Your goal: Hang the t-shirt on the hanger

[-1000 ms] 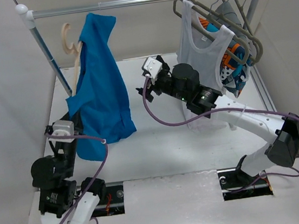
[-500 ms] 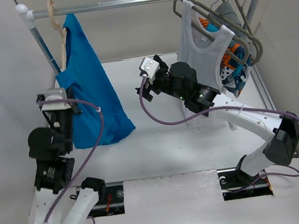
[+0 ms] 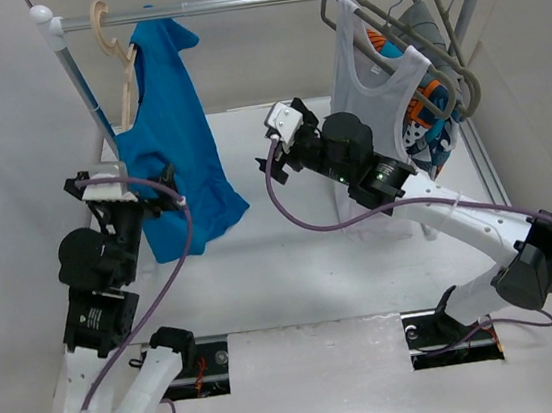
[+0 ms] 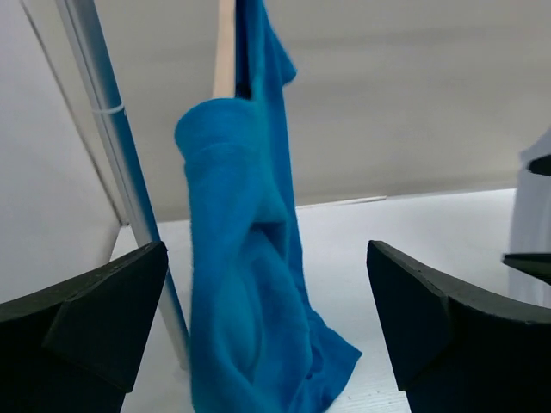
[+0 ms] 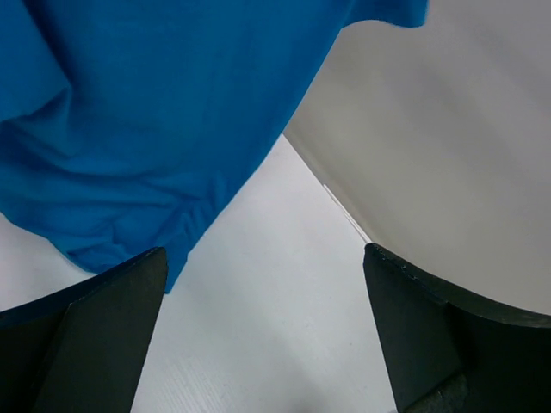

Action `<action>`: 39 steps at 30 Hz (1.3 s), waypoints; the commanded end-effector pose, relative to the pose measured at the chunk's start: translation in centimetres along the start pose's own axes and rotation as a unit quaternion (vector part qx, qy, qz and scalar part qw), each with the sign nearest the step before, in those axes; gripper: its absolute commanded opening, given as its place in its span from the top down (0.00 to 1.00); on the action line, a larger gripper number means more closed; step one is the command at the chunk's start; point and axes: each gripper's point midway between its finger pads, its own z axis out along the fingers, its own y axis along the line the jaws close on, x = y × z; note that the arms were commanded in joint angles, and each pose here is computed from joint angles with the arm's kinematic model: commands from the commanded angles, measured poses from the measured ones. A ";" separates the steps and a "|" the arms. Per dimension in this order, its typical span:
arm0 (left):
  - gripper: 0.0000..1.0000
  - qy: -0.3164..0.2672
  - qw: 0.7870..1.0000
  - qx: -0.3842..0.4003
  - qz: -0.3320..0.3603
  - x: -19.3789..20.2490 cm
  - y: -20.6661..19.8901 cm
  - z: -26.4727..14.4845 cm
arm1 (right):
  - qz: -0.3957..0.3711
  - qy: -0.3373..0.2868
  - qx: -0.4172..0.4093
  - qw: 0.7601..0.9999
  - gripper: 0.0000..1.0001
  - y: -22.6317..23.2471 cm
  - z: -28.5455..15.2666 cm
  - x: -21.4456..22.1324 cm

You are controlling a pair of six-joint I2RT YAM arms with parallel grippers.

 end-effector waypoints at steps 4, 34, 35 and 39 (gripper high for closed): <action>0.00 -0.081 0.990 0.076 0.088 -2.9 -1.4 -4.6 | -0.009 -0.023 -0.011 1.000 0.00 -0.4 0.0 -1.5; 0.00 0.299 0.892 0.247 0.233 28.0 -3.5 -6.9 | 0.008 0.492 0.005 0.871 0.00 1.3 -16.2 28.9; 0.00 0.310 0.894 0.236 0.221 28.5 -3.3 -7.1 | 0.008 0.496 0.002 0.868 0.00 1.5 -16.9 29.1; 0.00 0.327 0.892 0.220 0.223 29.3 -2.6 -7.3 | -0.017 0.483 -0.003 0.876 0.00 2.5 -18.8 29.6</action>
